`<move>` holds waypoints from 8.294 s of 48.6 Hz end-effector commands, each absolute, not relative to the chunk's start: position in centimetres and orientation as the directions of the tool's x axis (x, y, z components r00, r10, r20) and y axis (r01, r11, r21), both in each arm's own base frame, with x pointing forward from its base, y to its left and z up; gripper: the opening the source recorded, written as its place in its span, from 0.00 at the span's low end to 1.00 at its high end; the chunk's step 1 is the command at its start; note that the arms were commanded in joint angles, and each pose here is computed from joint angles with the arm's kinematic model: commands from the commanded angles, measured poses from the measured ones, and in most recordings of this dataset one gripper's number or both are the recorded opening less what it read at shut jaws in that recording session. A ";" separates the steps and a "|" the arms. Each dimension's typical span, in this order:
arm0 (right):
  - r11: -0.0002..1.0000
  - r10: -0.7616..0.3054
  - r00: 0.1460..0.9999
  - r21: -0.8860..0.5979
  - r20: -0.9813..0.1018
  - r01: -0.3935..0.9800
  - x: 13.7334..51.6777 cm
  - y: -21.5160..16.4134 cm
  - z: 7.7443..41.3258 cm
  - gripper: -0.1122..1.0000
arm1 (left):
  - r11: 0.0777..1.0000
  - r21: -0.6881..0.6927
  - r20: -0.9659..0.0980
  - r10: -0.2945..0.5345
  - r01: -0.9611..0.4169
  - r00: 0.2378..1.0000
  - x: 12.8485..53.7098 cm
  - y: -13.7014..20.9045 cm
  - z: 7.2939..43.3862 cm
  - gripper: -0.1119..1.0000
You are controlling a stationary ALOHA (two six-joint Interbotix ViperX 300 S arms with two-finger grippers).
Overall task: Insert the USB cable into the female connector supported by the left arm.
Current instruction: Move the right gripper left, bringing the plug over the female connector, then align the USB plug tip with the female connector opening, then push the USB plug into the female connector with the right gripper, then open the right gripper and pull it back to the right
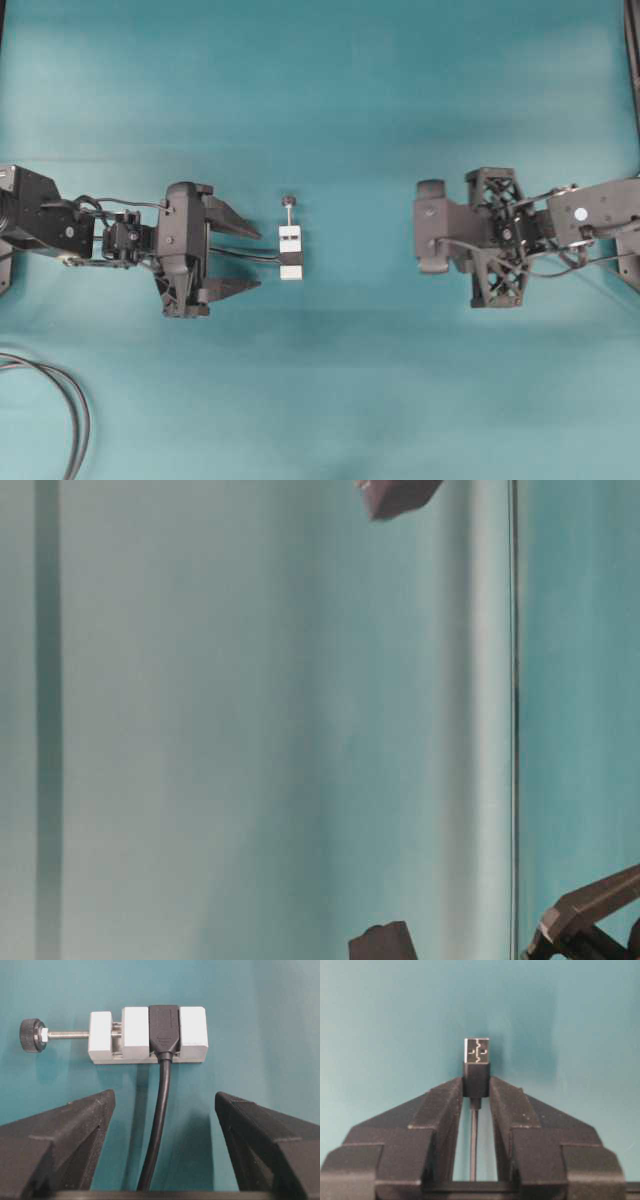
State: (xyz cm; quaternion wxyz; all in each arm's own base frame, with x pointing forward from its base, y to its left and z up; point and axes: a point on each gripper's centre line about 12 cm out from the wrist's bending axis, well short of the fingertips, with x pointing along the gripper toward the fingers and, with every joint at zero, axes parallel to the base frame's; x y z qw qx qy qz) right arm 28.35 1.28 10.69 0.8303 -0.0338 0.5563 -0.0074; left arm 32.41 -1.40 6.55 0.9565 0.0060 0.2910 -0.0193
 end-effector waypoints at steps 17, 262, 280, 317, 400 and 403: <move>0.990 -0.081 0.457 -0.123 -0.886 -0.064 32.6 1.1 13.1 0.27 | 0.999 -0.008 -0.517 -0.035 0.036 0.855 33.8 -1.5 7.4 0.90; 0.981 -0.088 0.506 -0.162 -0.858 -0.104 46.8 3.9 12.8 0.27 | 1.000 -0.003 -0.534 0.020 -0.026 0.845 35.3 0.7 5.8 0.90; 0.982 -0.090 0.521 -0.164 -0.849 -0.098 47.5 3.9 13.5 0.27 | 1.000 0.000 -0.530 0.020 -0.024 0.848 35.5 0.7 5.9 0.90; 0.982 -0.097 0.504 -0.165 -0.858 -0.092 47.3 3.9 13.4 0.27 | 1.000 0.000 -0.535 0.015 -0.018 0.845 35.9 0.5 6.1 0.90; 0.979 0.132 0.933 0.191 -0.335 -0.070 31.4 2.2 20.7 0.74 | 1.000 -0.015 -0.421 -0.013 0.008 0.907 30.6 -0.5 16.3 0.90; 0.979 0.124 0.936 0.195 -0.328 -0.061 30.5 1.8 20.4 0.74 | 1.000 -0.021 -0.412 -0.010 0.002 0.911 29.7 -0.5 16.7 0.90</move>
